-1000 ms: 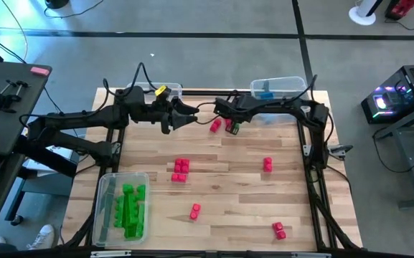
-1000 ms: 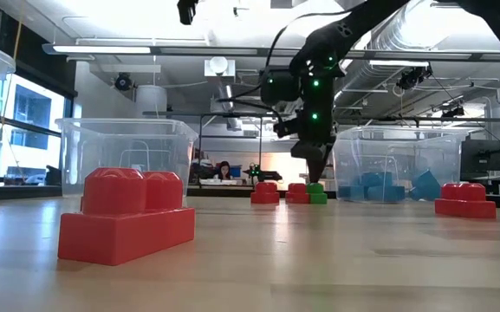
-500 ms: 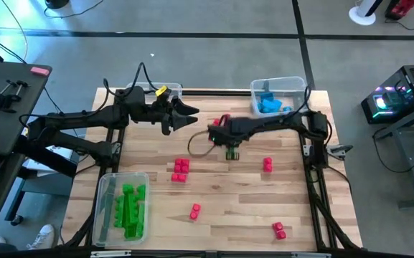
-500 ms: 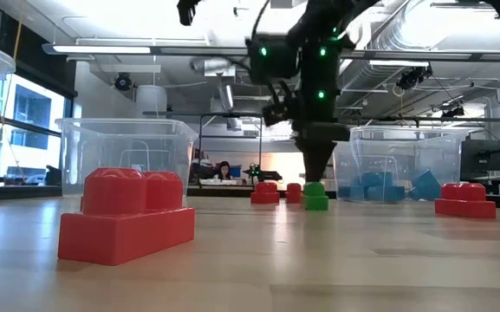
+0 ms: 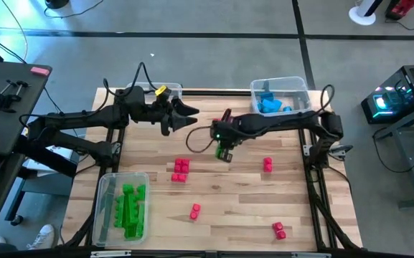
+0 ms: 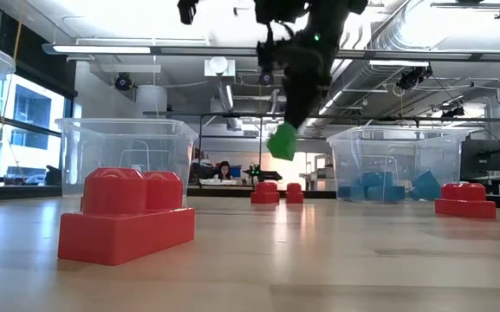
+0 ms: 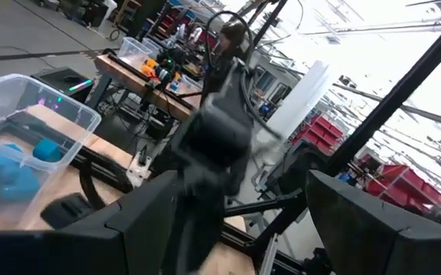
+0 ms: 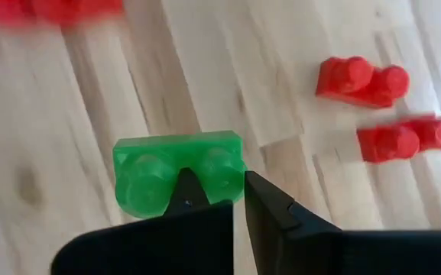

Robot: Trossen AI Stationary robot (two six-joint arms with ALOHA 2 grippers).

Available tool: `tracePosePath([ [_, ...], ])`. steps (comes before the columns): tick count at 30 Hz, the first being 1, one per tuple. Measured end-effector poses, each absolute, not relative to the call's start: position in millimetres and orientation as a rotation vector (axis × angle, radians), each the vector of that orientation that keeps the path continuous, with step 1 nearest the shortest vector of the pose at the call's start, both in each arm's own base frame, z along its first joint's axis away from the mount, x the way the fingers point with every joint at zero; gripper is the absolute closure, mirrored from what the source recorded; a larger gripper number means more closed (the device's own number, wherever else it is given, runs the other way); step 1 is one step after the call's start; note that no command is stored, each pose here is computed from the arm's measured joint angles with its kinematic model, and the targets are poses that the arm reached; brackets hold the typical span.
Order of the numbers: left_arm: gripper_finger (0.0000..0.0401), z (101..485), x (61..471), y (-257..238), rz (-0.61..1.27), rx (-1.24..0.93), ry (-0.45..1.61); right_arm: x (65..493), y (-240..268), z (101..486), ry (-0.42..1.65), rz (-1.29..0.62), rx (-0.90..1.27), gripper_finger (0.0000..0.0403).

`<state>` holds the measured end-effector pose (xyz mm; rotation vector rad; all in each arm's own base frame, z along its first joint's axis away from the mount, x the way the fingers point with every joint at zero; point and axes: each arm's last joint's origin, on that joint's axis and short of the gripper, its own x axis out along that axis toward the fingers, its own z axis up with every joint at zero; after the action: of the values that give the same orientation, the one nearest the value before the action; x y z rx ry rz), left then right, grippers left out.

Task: Sort blocks
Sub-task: Put the green game piece into the bottom left transparent bin

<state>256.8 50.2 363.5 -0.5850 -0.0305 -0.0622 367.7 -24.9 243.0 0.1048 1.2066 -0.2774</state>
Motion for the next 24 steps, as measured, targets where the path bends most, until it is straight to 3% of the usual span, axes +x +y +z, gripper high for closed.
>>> tracePosePath([
  [7,0.0129,364.4,255.1,49.9,-0.087,-0.529,-0.025,357.0,-12.4,286.3,0.977,-0.384,0.163,0.0403],
  [12,0.0129,384.7,231.1,58.8,-0.145,-0.507,-0.114,345.2,-29.1,318.8,0.804,-0.452,0.192,0.0403],
  [18,0.0129,412.9,186.7,61.1,-0.112,-0.453,-0.259,364.2,-39.0,338.2,0.55,-0.27,0.233,0.0403],
  [24,0.0129,431.3,152.3,51.9,-0.084,-0.414,-0.381,401.1,-23.4,322.6,0.413,-0.097,0.248,0.0403],
])
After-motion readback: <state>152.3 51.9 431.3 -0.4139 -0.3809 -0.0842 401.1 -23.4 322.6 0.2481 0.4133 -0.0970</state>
